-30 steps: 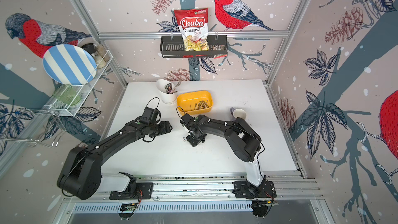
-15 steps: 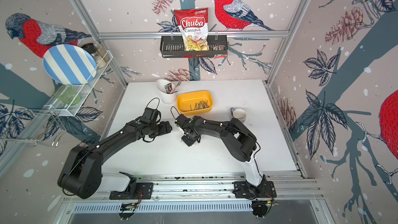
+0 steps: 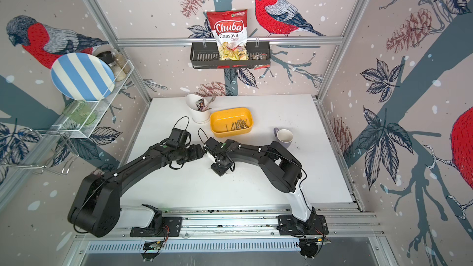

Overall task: Put the nails on the desktop into the storage box
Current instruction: Pick up the nail from the center of the board.

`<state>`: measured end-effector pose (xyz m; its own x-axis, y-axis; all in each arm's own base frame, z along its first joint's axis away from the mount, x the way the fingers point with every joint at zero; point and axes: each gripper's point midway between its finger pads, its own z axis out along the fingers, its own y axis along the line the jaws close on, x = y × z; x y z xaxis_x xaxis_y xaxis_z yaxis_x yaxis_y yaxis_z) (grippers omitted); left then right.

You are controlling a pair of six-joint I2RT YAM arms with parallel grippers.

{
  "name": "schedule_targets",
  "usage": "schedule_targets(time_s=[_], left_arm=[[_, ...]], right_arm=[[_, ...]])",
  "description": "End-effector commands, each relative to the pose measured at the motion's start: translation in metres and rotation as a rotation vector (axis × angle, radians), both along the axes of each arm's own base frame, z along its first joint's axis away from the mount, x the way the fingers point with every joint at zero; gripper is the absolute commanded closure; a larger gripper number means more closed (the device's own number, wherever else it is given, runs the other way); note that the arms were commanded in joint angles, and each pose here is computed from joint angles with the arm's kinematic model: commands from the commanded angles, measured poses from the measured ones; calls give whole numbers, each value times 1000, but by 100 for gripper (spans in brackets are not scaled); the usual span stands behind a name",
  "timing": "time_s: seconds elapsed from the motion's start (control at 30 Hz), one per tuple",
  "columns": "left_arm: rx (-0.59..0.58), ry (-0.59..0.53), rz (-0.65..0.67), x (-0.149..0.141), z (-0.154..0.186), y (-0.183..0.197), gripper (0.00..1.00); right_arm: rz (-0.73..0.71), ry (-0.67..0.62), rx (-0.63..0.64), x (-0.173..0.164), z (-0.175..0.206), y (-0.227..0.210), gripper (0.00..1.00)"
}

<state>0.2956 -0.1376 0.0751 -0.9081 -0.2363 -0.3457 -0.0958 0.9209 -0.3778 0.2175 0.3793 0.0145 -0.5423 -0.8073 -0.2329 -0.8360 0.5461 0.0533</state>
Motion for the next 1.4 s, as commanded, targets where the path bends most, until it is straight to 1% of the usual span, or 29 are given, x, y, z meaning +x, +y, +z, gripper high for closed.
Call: schedule_targets(time_s=[0.0, 0.17, 0.4, 0.53, 0.8, 0.97, 1.17, 1.37], left_arm=[[24, -2, 6, -1, 0, 6, 16], [38, -2, 1, -1, 1, 8, 16], [31, -5, -11, 4, -1, 4, 16], [18, -6, -20, 9, -2, 0, 16], [20, -5, -28, 10, -3, -1, 16], [24, -6, -26, 10, -3, -1, 16], [23, -6, -25, 12, -5, -1, 16], [15, -6, -30, 15, -6, -4, 16]], right_arm=[[8, 36, -53, -7, -14, -6, 70], [-17, 27, -90, -1, -17, -15, 74], [-93, 43, -112, 0, -16, -52, 74], [-115, 56, -115, -4, -17, -64, 79], [-123, 42, -88, 2, -7, -56, 92], [-125, 9, -44, 10, 11, -51, 95], [-150, -32, 31, 24, 42, -46, 98], [-229, -43, 172, 49, 90, -40, 98]])
